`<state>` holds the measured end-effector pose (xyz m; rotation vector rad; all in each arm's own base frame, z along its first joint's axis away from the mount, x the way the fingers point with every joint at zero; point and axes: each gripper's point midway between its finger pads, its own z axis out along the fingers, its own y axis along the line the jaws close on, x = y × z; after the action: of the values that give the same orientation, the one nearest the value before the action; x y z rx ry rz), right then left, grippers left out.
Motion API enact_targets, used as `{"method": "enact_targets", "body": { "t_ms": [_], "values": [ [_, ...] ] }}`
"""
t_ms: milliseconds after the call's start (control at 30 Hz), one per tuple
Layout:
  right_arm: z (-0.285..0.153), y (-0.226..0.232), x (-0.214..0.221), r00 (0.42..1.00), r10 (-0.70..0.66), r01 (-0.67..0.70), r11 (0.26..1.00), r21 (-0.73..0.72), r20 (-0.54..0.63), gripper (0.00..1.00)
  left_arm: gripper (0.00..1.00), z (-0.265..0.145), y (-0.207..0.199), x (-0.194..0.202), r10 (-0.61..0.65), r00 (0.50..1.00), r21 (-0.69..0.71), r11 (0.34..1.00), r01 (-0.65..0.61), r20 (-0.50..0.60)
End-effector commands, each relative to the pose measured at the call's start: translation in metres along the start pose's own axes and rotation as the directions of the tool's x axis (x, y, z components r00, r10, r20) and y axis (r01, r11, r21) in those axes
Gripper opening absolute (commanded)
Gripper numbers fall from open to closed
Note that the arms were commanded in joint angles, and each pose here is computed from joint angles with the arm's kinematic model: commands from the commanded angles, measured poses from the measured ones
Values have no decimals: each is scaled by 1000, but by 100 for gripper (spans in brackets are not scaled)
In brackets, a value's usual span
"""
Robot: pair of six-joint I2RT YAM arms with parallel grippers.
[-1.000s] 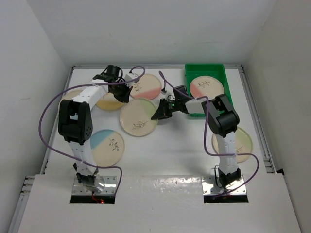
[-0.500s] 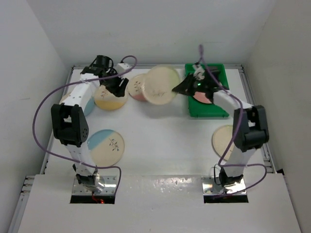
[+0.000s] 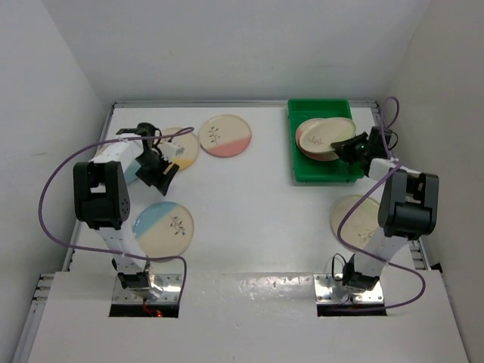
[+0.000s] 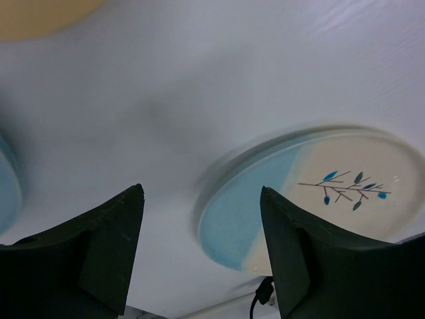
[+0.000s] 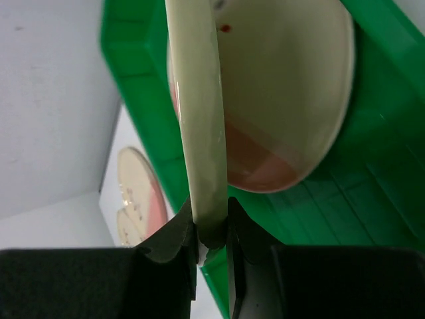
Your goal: Place the plates into the plastic bin on the countertop
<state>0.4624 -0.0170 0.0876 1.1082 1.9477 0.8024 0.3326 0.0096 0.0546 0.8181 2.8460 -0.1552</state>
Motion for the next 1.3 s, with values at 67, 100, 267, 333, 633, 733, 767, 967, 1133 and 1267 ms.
{"method": "enact_targets", "body": {
  "t_ms": [67,100,267,333,633,733,767,967,1133,1267],
  "values": [
    [3,47,-24,994,-40,55,988,-146,106,0,73,-8,25,20,-67,998,-98,993,66,-3],
    [6,43,-21,995,-38,51,989,-138,92,0,73,-5,26,24,-77,997,-96,992,76,-7],
    [27,14,-6,999,-32,32,998,-54,6,4,73,11,27,37,-101,994,-85,992,98,-30],
    [27,3,0,999,-42,41,999,-13,-20,14,72,13,30,41,-114,993,-82,990,111,-37],
    [41,-39,2,996,-43,57,975,213,-73,30,72,17,30,46,-98,994,-65,993,95,-48],
    [41,-53,8,992,-31,65,953,295,-120,30,72,21,29,51,-100,993,-48,994,98,-57],
    [42,-56,10,992,-34,71,949,308,-122,32,72,21,29,51,-91,994,-48,995,89,-58],
    [38,-64,8,991,-50,92,932,351,-127,56,72,27,27,62,-115,990,-26,993,113,-77],
    [26,-50,3,973,-173,219,894,390,-151,63,72,32,25,64,-108,990,-6,994,108,-88],
    [4,-42,-10,939,-323,340,813,473,-119,75,63,36,3,74,-88,989,119,988,103,-120]
  ]
}}
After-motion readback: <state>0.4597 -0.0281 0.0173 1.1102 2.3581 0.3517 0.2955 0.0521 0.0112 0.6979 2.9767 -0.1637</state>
